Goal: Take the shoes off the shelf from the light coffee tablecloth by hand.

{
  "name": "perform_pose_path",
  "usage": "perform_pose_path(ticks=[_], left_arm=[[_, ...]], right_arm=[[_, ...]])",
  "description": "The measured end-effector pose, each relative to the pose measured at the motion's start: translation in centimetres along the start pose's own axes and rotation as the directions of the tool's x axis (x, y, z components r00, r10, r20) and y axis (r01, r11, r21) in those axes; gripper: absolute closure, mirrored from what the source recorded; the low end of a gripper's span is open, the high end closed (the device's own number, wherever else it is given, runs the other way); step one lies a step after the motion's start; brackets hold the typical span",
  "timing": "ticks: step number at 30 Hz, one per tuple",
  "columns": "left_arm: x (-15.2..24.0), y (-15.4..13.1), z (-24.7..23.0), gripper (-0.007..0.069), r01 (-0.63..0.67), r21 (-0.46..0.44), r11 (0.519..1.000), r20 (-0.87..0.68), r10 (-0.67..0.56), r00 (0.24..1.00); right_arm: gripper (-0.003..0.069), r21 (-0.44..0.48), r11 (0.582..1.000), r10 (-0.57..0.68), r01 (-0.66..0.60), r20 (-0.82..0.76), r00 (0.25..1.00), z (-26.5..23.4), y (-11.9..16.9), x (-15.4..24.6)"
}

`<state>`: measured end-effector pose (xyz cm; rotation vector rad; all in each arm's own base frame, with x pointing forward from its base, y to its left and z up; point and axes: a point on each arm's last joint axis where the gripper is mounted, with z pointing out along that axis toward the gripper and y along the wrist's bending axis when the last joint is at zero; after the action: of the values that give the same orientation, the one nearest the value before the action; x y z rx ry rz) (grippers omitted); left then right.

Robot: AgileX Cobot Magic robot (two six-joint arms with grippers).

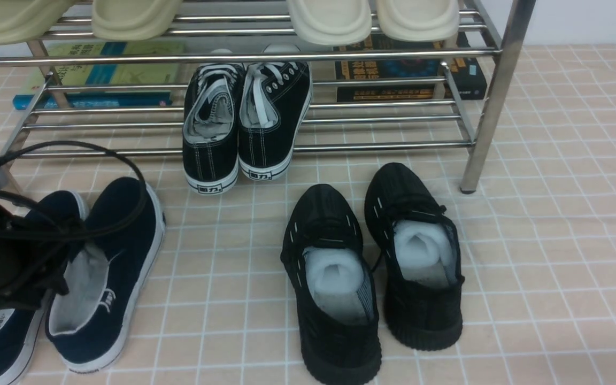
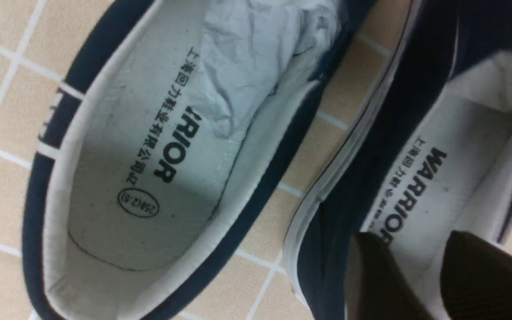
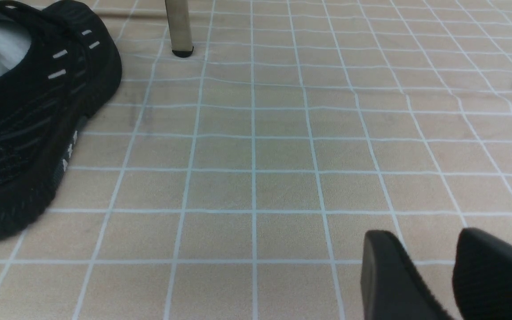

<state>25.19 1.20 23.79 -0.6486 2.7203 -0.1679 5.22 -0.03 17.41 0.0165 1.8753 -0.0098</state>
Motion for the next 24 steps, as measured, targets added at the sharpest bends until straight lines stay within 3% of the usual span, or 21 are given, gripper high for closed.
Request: perform_pose_path(ticks=[6, 9, 16, 24], left_arm=[[0.9, 0.0, -4.3, 0.0319, -0.061, 0.054, 0.997, 0.127, 0.054, 0.990], [2.4, 0.4, -7.5, 0.0368, -0.132, 0.069, 0.989, 0.196, 0.117, 0.974], [7.5, 2.2, -12.8, 0.0593, -0.315, 0.041, 0.948, 0.198, 0.302, 0.933], [14.4, 4.5, -16.0, 0.0624, -0.417, 0.070, 0.906, 0.389, 0.360, 0.848]], right_arm=[[0.0420, 0.000, 1.000, 0.000, 0.000, 0.000, 1.000, 0.0, 0.0, 0.0], [0.0420, 0.000, 1.000, 0.000, 0.000, 0.000, 1.000, 0.0, 0.0, 0.0], [0.0420, 0.000, 1.000, 0.000, 0.000, 0.000, 1.000, 0.0, 0.0, 0.0], [0.0420, 0.000, 1.000, 0.000, 0.000, 0.000, 1.000, 0.0, 0.0, 0.0]])
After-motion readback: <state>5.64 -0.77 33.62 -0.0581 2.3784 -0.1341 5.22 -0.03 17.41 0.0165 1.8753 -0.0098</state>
